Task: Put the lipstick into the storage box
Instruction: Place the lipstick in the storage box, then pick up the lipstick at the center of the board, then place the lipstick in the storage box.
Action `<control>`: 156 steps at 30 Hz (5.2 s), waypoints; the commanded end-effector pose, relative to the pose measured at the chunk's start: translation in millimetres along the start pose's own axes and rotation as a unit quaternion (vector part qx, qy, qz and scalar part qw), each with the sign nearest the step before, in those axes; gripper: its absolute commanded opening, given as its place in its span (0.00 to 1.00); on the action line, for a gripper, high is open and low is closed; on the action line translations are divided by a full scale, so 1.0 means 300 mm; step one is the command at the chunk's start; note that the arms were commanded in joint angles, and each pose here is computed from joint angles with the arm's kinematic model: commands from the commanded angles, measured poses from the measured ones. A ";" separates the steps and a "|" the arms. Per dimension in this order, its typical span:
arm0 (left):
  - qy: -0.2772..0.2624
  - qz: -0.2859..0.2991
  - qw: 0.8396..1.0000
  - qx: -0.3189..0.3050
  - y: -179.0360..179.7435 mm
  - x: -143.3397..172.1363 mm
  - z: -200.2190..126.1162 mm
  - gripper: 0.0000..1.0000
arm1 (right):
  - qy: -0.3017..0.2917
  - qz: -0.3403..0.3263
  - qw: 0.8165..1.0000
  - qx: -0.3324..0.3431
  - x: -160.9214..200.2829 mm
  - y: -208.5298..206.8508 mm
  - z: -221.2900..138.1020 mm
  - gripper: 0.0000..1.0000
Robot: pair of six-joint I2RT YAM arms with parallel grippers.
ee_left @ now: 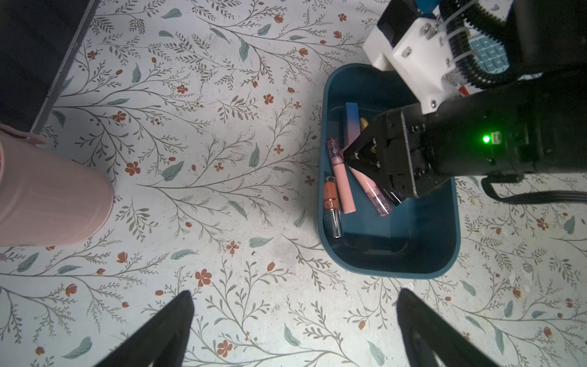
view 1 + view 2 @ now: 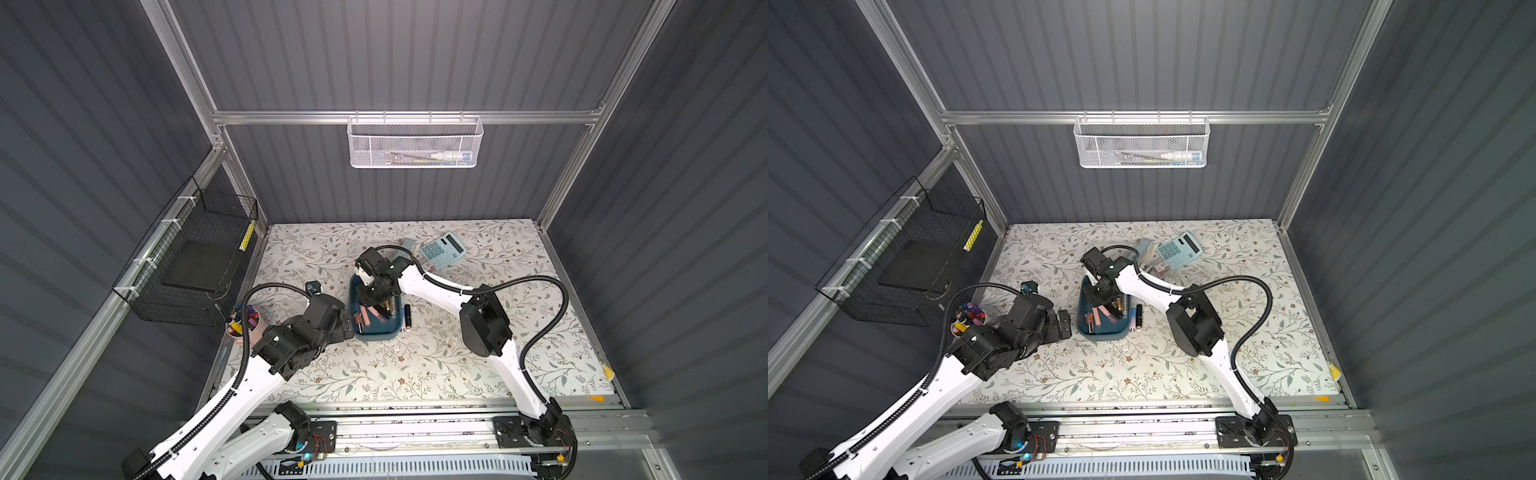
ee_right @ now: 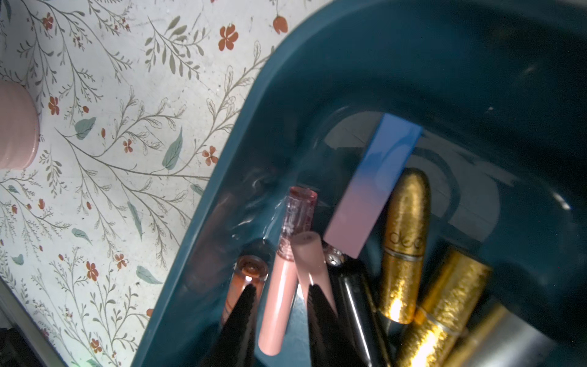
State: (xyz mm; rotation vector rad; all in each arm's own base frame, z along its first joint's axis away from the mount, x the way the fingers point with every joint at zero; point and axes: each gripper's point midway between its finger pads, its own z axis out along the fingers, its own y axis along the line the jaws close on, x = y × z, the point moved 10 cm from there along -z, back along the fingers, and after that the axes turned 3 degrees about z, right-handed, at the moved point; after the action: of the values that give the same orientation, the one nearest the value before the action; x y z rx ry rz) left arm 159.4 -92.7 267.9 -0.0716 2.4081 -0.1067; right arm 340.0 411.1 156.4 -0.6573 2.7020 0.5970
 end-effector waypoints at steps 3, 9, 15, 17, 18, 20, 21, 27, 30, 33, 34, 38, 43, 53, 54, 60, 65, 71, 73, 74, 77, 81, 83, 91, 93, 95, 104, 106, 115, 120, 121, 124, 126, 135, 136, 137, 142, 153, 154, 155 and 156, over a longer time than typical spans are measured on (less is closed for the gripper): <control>0.002 0.004 1.000 -0.012 0.008 -0.001 0.000 1.00 | -0.062 -0.028 0.997 0.028 0.007 0.018 -0.231 0.32; 0.007 0.004 1.000 -0.001 -0.007 -0.003 0.016 1.00 | -0.091 -0.002 0.990 0.106 0.115 -0.101 -0.403 0.34; 0.009 -0.003 1.000 0.014 -0.021 -0.009 0.019 1.00 | -0.042 0.052 0.986 0.150 0.288 -0.255 -0.367 0.34; 0.009 -0.004 1.000 0.019 -0.024 -0.011 0.019 1.00 | -0.030 0.066 0.985 0.153 0.339 -0.286 -0.342 0.35; 0.010 -0.003 1.000 0.021 -0.026 -0.011 0.020 1.00 | -0.024 0.073 0.985 0.154 0.358 -0.298 -0.330 0.34; 0.015 -0.002 1.000 0.023 -0.033 -0.016 0.020 1.00 | -0.013 0.085 0.984 0.153 0.389 -0.319 -0.301 0.34; 0.017 -0.001 1.000 0.024 -0.036 -0.019 0.020 1.00 | -0.010 0.090 0.984 0.154 0.400 -0.328 -0.289 0.35; 0.022 -0.005 0.999 0.032 -0.042 -0.026 0.011 1.00 | 0.003 0.100 0.984 0.149 0.424 -0.351 -0.234 0.34; 0.019 -0.010 0.999 0.033 -0.038 -0.026 0.004 1.00 | 0.002 0.105 0.984 0.145 0.417 -0.359 -0.222 0.35; 0.020 -0.011 0.999 0.031 -0.036 -0.025 0.003 1.00 | 0.001 0.110 0.985 0.136 0.403 -0.364 -0.212 0.34; 0.020 -0.012 0.999 0.031 -0.037 -0.026 0.002 1.00 | 0.000 0.112 0.985 0.133 0.396 -0.366 -0.206 0.34; 0.020 -0.011 0.999 0.028 -0.037 -0.030 0.002 1.00 | 0.003 0.115 0.986 0.120 0.370 -0.364 -0.183 0.34; 0.018 -0.007 1.000 0.021 -0.037 -0.036 0.001 1.00 | 0.003 0.118 0.987 0.106 0.344 -0.353 -0.167 0.34; 0.020 0.002 1.000 0.014 -0.041 -0.037 0.014 1.00 | 0.008 0.115 0.988 0.100 0.312 -0.343 -0.148 0.35; 0.020 0.002 1.000 0.014 -0.042 -0.037 0.015 1.00 | 0.011 0.116 0.988 0.101 0.311 -0.345 -0.141 0.35; 0.017 0.006 1.000 0.010 -0.036 -0.036 0.011 1.00 | 0.039 0.133 0.985 0.101 0.316 -0.364 -0.082 0.35; 0.015 0.006 1.000 0.006 -0.029 -0.033 0.005 1.00 | 0.050 0.141 0.983 0.109 0.338 -0.384 -0.071 0.34; 0.014 0.007 1.000 0.005 -0.026 -0.025 0.015 1.00 | 0.063 0.145 0.978 0.137 0.364 -0.408 -0.089 0.26; 0.015 0.006 1.000 0.005 -0.027 -0.024 0.017 1.00 | 0.062 0.145 0.977 0.144 0.369 -0.414 -0.102 0.24; 0.014 0.006 1.000 0.006 -0.027 -0.024 0.017 1.00 | 0.059 0.145 0.977 0.146 0.369 -0.414 -0.111 0.23; 0.013 0.007 1.000 0.006 -0.027 -0.023 0.018 1.00 | 0.048 0.141 0.977 0.150 0.359 -0.404 -0.153 0.23; 0.016 0.014 1.000 0.013 -0.030 -0.013 0.031 1.00 | 0.025 0.133 0.979 0.151 0.324 -0.381 -0.229 0.23; 0.021 0.018 1.000 0.015 -0.032 -0.005 0.042 1.00 | 0.012 0.128 0.981 0.148 0.299 -0.366 -0.267 0.23; 0.035 0.019 0.997 0.062 -0.050 -0.010 0.062 1.00 | -0.044 0.104 0.986 0.125 0.181 -0.280 -0.396 0.23; 0.036 0.019 0.995 0.090 -0.059 -0.016 0.054 1.00 | -0.055 0.097 0.987 0.112 0.154 -0.253 -0.411 0.23; 0.035 0.018 0.992 0.119 -0.065 -0.021 0.044 1.00 | -0.062 0.092 0.989 0.097 0.125 -0.229 -0.410 0.24; 0.051 0.013 0.978 0.202 -0.058 -0.021 0.019 1.00 | -0.059 0.034 0.997 0.043 0.017 -0.077 -0.292 0.25; 0.051 0.012 0.977 0.207 -0.051 -0.021 0.014 1.00 | -0.049 0.035 0.998 0.036 0.000 -0.072 -0.248 0.25; 0.063 0.027 0.968 0.242 -0.067 -0.030 0.021 1.00 | -0.019 0.033 0.999 0.025 -0.040 -0.074 -0.096 0.25; 0.072 0.033 0.966 0.245 -0.078 -0.035 0.043 1.00 | -0.011 0.030 0.999 0.025 -0.048 -0.080 -0.065 0.28; 0.073 0.033 0.966 0.245 -0.079 -0.036 0.045 1.00 | -0.013 0.029 0.999 0.026 -0.049 -0.079 -0.069 0.31; 0.071 0.034 0.967 0.244 -0.080 -0.043 0.045 1.00 | -0.021 0.026 0.999 0.033 -0.056 -0.083 -0.094 0.39; 0.069 0.035 0.967 0.243 -0.080 -0.046 0.044 1.00 | -0.031 0.027 0.998 0.036 -0.066 -0.090 -0.131 0.41; 0.116 0.026 0.983 0.142 -0.061 -0.045 0.121 1.00 | -0.102 0.075 0.984 0.124 -0.019 -0.300 -0.454 0.42; 0.116 0.023 0.984 0.133 -0.064 -0.053 0.131 1.00 | -0.104 0.088 0.981 0.138 0.010 -0.346 -0.483 0.42; 0.117 0.023 0.985 0.122 -0.065 -0.060 0.141 1.00 | -0.116 0.098 0.978 0.144 0.034 -0.376 -0.532 0.42; 0.123 0.033 0.988 0.082 -0.090 -0.098 0.222 0.99 | -0.127 0.144 0.969 0.157 0.218 -0.499 -0.635 0.42; 0.143 0.014 0.988 0.061 -0.144 -0.124 0.372 0.71 | -0.133 0.153 0.969 0.140 0.423 -0.517 -0.662 0.37; 0.143 0.015 0.988 0.049 -0.140 -0.122 0.380 0.71 | -0.136 0.152 0.970 0.136 0.430 -0.516 -0.665 0.37; 0.145 0.016 0.988 0.043 -0.140 -0.124 0.384 0.71 | -0.137 0.152 0.970 0.133 0.434 -0.515 -0.664 0.37; 0.148 0.019 0.988 0.036 -0.139 -0.123 0.391 0.71 | -0.138 0.151 0.970 0.128 0.438 -0.514 -0.663 0.37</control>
State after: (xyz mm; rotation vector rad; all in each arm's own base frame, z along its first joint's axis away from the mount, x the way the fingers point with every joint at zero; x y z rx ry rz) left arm 256.8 -138.4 202.0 0.0683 2.7266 -0.2399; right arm 268.1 145.7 226.2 -0.0867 2.6038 0.3046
